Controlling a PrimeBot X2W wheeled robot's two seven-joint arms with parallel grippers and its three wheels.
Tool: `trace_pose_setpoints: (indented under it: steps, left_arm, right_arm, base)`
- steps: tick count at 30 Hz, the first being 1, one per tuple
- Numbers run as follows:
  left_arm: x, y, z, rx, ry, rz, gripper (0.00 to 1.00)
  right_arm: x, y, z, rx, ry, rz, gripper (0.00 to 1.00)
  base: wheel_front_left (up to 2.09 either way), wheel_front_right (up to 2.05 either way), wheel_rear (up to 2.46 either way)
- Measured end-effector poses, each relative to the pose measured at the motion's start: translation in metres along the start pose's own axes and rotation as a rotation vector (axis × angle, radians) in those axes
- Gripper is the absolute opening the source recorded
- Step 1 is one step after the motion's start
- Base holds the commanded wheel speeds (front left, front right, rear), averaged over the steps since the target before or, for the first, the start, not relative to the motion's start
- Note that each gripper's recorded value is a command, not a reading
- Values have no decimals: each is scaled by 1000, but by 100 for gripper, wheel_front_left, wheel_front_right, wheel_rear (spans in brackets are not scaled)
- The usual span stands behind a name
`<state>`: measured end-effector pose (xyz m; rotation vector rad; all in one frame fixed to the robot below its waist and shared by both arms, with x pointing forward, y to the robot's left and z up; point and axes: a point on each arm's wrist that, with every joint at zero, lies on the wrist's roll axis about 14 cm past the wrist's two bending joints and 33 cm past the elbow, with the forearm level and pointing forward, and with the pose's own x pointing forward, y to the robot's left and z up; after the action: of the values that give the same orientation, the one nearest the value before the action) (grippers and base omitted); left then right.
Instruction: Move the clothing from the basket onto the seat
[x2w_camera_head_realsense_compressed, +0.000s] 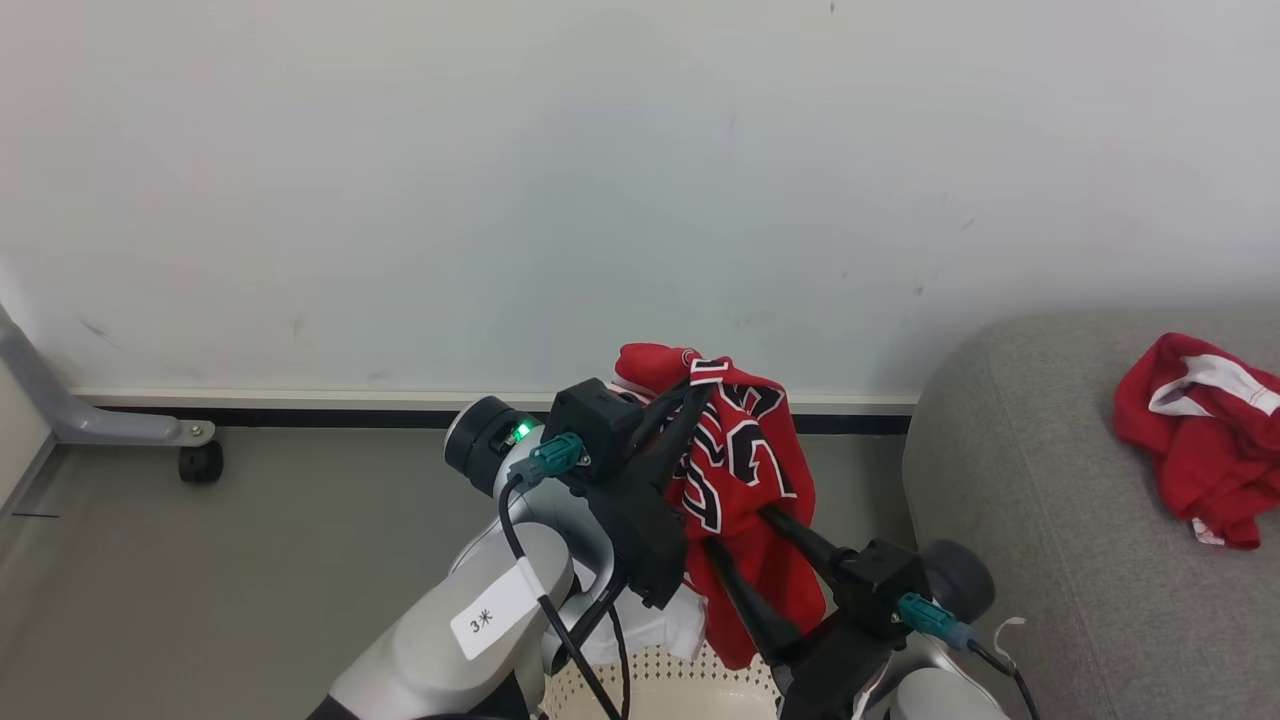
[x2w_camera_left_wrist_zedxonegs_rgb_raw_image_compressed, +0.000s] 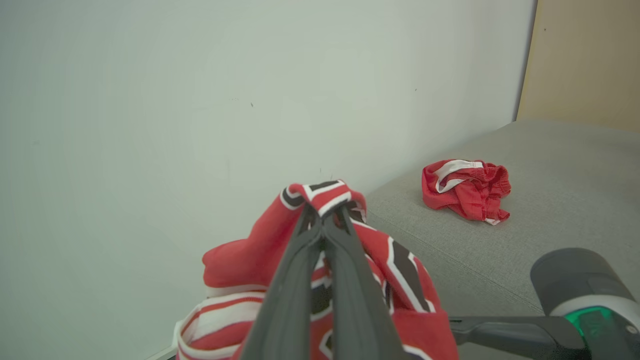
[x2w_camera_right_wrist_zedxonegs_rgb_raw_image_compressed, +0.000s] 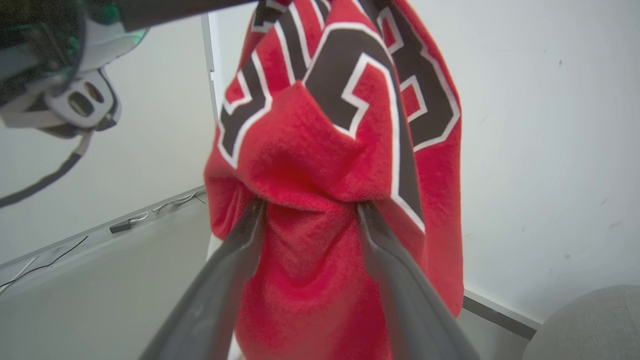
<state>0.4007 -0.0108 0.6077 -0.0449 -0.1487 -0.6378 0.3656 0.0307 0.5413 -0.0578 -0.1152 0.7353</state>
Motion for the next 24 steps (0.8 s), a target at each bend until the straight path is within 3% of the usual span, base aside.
trace_pose_setpoints:
  steps: [1, 11, 15, 16, 17, 18, 24]
  left_arm:
    - [0, 1, -1, -1, 3, 2, 0]
    - [-3, 6, -12, -32, 25, 33, 0]
    - [-3, 8, -19, -52, 37, 47, 48]
    - [-3, 8, -21, -56, 40, 48, 64]
    - [-3, 8, -22, -61, 41, 47, 95]
    - [-2, 7, -24, -68, 44, 47, 100]
    - [0, -1, -35, -98, 62, 33, 100]
  right_arm:
    - [1, 0, 0, -1, 1, 3, 0]
    - [5, -6, -1, 17, 11, -3, 0]
    - [5, -18, 5, 15, -4, -35, 0]
    - [4, -22, 7, 15, -9, -46, 0]
    - [3, -26, 8, 13, -14, -58, 0]
    - [1, -31, 9, 10, -17, -70, 0]
    - [-17, -77, 30, -60, -60, -168, 0]
  base:
    - [0, 0, 0]
    - [0, 0, 0]
    - [0, 0, 0]
    - [0, 0, 0]
    - [0, 0, 0]
    - [0, 0, 0]
    - [0, 0, 0]
